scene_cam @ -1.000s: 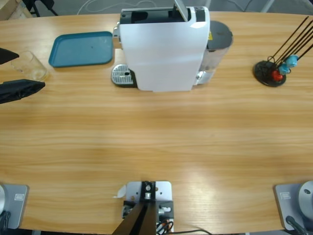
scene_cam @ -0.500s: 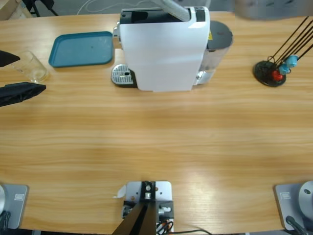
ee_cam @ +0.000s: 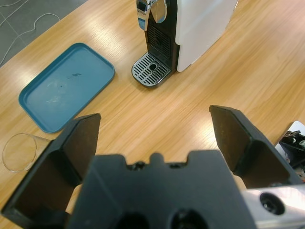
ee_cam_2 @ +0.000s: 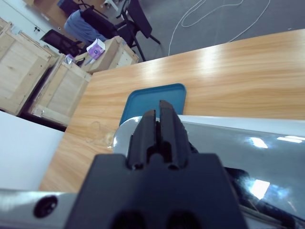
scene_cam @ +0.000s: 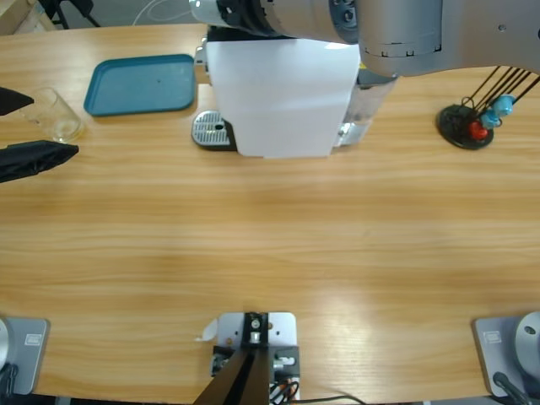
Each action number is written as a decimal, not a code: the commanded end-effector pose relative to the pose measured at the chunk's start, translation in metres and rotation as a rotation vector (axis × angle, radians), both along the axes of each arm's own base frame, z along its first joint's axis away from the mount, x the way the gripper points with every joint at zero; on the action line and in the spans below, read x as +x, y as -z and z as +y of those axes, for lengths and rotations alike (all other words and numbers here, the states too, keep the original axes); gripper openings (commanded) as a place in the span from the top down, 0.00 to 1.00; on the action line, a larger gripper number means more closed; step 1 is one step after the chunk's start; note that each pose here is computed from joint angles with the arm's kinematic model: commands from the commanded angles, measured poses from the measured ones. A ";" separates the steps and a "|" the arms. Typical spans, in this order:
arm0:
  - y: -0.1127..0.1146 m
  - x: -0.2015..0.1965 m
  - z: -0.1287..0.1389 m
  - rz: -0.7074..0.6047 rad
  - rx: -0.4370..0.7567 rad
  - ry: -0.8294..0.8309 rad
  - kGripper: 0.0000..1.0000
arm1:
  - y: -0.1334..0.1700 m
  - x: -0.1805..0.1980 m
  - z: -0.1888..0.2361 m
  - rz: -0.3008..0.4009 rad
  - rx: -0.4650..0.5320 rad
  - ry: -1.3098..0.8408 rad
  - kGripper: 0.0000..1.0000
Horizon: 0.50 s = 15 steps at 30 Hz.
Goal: Pour coffee
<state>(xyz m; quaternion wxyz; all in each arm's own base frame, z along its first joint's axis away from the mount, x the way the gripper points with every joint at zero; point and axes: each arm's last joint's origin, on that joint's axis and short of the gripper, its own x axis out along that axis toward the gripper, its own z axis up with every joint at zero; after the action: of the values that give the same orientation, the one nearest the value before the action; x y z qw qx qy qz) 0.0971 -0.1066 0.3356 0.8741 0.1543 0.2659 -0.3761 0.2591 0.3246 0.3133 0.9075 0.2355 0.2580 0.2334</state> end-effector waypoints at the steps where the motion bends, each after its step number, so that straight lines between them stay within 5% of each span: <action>1: 0.006 -0.006 0.009 0.004 0.001 -0.027 0.00 | 0.138 -0.012 0.010 0.300 -0.310 -0.053 1.00; 10: 0.005 -0.007 0.011 -0.002 -0.010 -0.028 0.00 | 0.132 -0.017 -0.001 0.296 -0.316 -0.027 1.00; 13: 0.001 -0.010 0.013 -0.016 -0.025 -0.030 0.00 | 0.084 -0.023 -0.009 0.119 -0.326 -0.136 1.00; 14: 0.000 -0.010 0.014 -0.019 -0.028 -0.034 0.00 | 0.062 -0.027 -0.013 0.042 -0.333 -0.195 0.71; 15: 0.001 -0.009 0.015 -0.023 -0.024 -0.046 0.00 | 0.039 -0.032 -0.018 -0.024 -0.326 -0.243 0.10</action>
<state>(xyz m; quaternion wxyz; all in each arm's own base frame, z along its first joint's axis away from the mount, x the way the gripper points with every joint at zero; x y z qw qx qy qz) 0.0939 -0.1029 0.3384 0.8778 0.1456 0.2592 -0.3755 0.2512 0.3292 0.3029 0.8998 0.2238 0.2829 0.2455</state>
